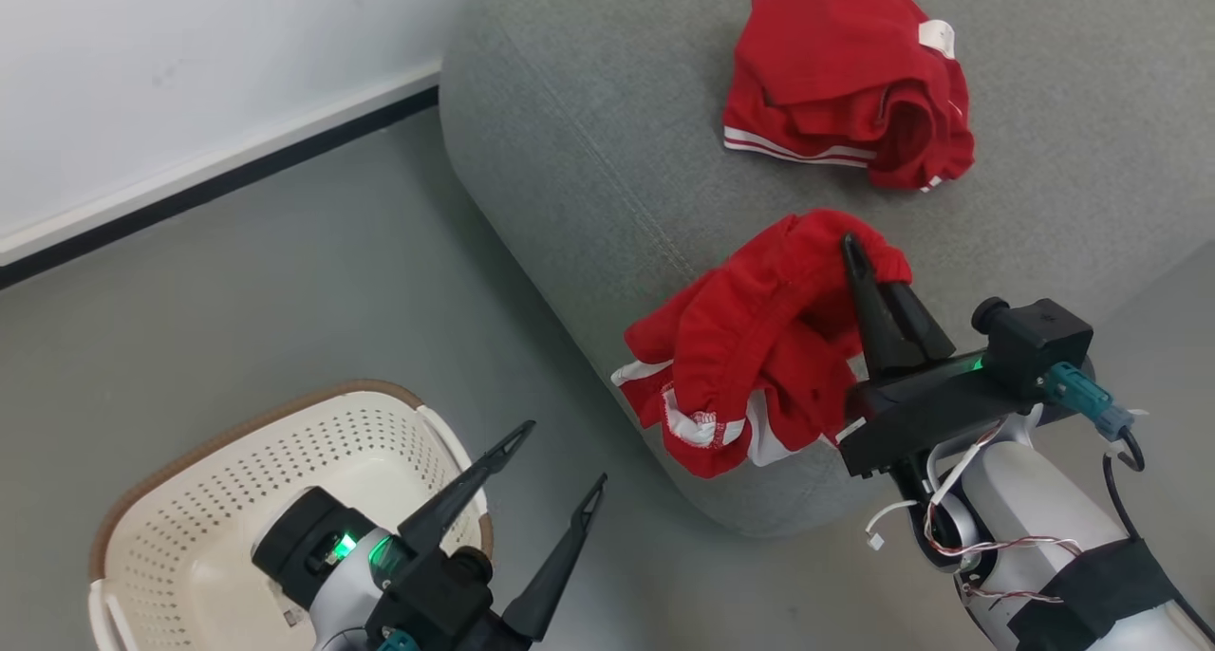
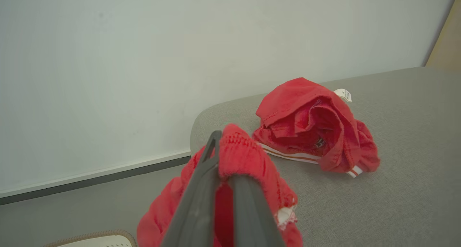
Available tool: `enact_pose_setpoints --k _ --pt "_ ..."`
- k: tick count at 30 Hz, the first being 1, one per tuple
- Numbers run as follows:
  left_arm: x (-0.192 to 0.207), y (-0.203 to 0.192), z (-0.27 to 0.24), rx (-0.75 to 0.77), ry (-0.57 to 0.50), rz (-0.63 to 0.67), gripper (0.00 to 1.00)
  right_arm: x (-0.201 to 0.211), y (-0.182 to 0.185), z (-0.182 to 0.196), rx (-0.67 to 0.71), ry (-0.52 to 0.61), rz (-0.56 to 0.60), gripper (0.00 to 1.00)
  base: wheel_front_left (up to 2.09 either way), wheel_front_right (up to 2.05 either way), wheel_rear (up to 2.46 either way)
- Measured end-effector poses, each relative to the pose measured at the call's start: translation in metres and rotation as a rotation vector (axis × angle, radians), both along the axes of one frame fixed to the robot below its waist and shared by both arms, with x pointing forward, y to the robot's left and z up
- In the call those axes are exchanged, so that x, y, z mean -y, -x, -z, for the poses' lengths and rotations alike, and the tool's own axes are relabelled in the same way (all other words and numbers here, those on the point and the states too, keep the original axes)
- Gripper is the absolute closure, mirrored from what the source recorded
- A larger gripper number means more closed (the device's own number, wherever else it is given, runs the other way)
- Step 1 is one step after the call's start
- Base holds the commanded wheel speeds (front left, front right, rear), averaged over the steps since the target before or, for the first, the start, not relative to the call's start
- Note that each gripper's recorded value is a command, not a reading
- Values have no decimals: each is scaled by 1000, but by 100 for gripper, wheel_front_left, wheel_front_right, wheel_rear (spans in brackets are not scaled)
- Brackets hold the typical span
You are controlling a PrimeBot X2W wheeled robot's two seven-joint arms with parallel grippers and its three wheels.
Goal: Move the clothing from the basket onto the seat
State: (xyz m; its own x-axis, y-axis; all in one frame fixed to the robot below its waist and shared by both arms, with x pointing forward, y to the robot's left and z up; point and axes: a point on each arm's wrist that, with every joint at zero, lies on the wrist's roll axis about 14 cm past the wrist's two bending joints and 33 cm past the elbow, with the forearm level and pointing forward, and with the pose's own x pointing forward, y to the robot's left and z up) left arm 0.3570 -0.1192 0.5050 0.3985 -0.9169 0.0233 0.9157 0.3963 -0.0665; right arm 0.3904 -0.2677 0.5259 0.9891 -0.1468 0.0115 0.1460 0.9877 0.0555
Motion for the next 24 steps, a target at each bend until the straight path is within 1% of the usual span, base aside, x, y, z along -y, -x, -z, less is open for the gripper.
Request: enact_pose_setpoints --k 5,12,17,24 --pt "9 3 6 -20 1 41 0 14 3 -2 3 9 44 100 0 0 0" --pt "13 2 6 -21 5 62 0 29 -3 -18 46 24 83 100 0 0 0" --pt "12 0 4 -21 14 59 0 43 -17 -42 102 55 102 100 0 0 0" --pt "8 -10 7 -21 12 49 0 64 -44 -93 213 137 116 100 0 0 0"
